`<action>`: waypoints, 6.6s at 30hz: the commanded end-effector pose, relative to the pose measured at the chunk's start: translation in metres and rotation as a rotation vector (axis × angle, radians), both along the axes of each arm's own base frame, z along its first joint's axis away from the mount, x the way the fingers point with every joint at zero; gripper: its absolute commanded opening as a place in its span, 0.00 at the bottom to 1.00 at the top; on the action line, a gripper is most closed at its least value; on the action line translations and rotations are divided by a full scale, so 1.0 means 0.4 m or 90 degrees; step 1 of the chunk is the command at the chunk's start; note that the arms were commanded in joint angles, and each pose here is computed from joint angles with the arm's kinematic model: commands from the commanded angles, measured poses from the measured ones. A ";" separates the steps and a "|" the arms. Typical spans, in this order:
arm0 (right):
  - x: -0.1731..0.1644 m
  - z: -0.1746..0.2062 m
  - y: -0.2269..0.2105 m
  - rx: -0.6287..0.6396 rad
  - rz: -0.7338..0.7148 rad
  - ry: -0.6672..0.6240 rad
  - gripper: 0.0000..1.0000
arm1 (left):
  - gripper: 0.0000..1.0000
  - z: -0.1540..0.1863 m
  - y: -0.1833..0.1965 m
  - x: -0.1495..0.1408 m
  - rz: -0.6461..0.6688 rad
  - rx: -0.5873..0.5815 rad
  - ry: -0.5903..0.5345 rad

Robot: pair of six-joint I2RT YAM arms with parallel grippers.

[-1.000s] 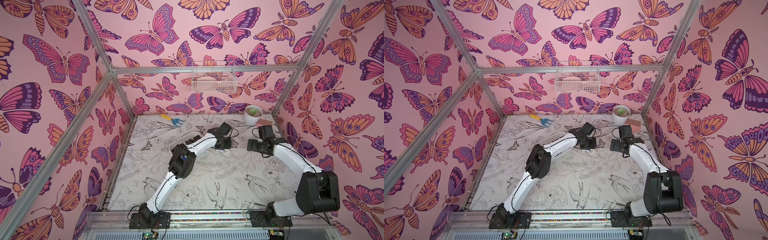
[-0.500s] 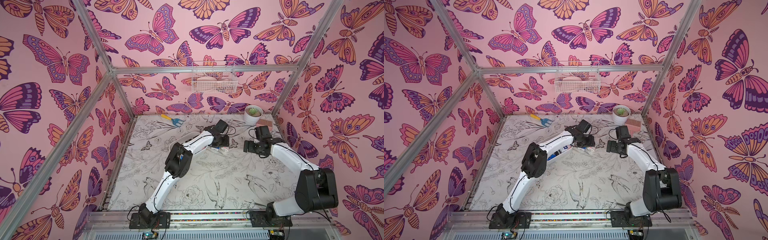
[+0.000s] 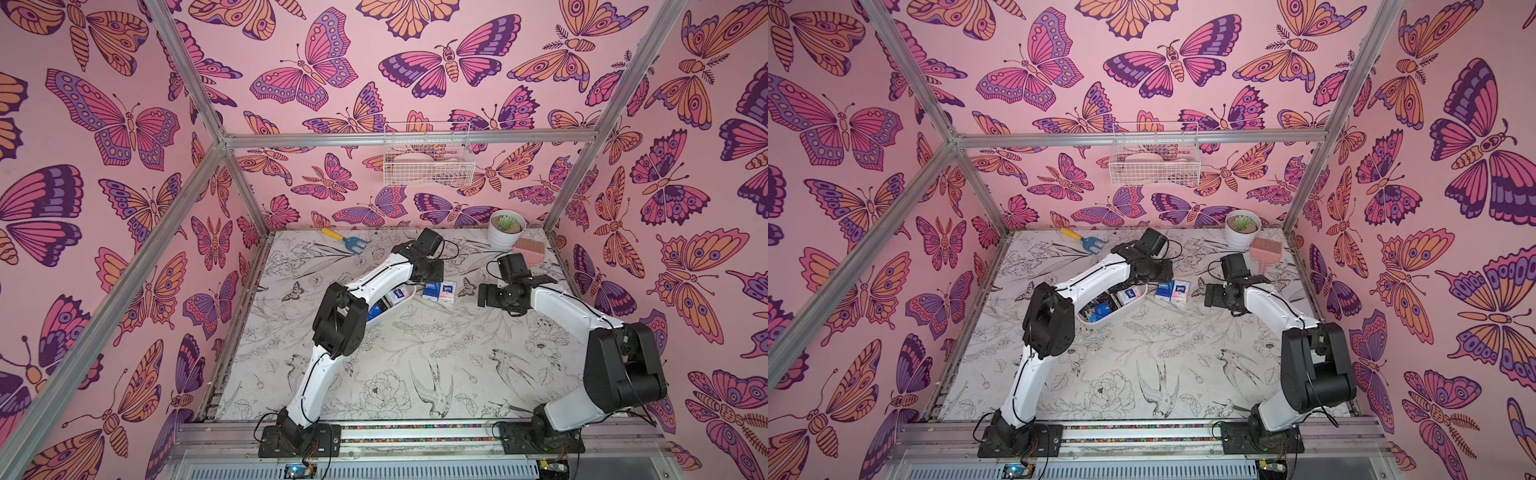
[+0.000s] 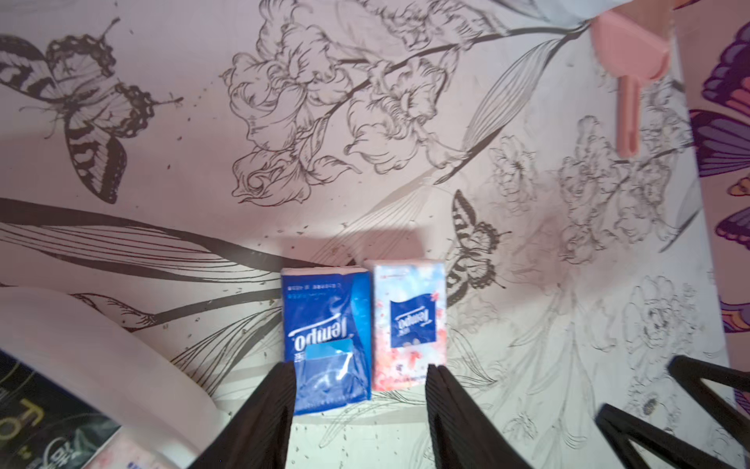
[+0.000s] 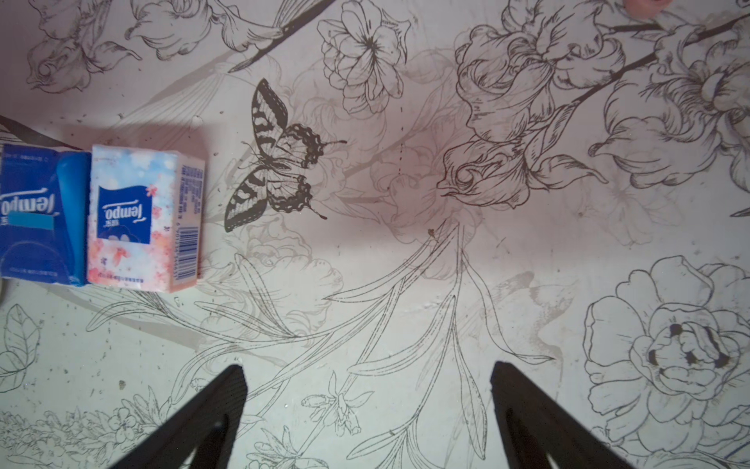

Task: Take the pocket tissues out of the storage box
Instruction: Pick up the pocket tissues from the storage box, then place the pocket tissues at the center of the board.

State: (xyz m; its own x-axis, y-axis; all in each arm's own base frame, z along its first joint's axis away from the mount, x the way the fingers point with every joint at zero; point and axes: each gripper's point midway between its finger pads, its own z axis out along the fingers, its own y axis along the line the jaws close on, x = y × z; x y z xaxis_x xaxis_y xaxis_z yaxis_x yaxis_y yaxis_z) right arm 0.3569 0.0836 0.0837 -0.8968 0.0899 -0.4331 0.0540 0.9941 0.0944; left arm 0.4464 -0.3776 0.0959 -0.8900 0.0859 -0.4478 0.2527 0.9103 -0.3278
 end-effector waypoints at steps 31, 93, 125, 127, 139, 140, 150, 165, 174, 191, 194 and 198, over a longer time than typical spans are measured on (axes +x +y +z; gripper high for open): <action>0.022 -0.017 0.085 0.005 0.045 0.010 0.98 | 0.67 -0.059 0.428 -0.122 0.013 0.223 0.062; 0.015 0.095 0.172 0.264 -0.031 -0.082 0.91 | 0.09 0.063 -0.083 -0.147 0.178 -0.189 0.057; 0.059 0.094 0.218 0.375 -0.044 -0.144 0.78 | 0.10 0.091 -0.093 -0.182 0.163 -0.295 0.116; 0.062 0.088 0.223 0.385 -0.044 -0.141 0.78 | 0.10 0.104 -0.095 -0.183 0.159 -0.303 0.114; 0.085 0.102 0.246 0.443 -0.047 -0.163 0.67 | 0.10 0.146 -0.110 -0.200 0.138 -0.338 0.121; 0.085 0.099 0.246 0.442 -0.046 -0.161 0.64 | 0.10 0.144 -0.108 -0.199 0.139 -0.338 0.119; 0.083 0.094 0.234 0.433 -0.055 -0.157 0.41 | 0.20 0.114 -0.099 -0.198 0.134 -0.318 0.116; 0.091 -0.026 0.132 0.316 -0.063 -0.060 0.31 | 0.52 0.095 0.119 -0.176 0.096 -0.087 0.022; 0.114 -0.092 0.117 0.304 -0.037 0.002 0.28 | 0.52 0.146 0.237 -0.181 0.098 -0.024 -0.027; 0.117 -0.113 0.102 0.304 -0.064 0.045 0.63 | 0.52 0.191 0.373 -0.172 0.118 0.046 -0.058; 0.104 -0.119 0.106 0.330 -0.086 0.039 0.64 | 0.52 0.200 0.391 -0.173 0.126 0.044 -0.061; 0.093 -0.125 0.104 0.350 -0.112 0.031 0.65 | 0.52 0.207 0.399 -0.173 0.131 0.041 -0.065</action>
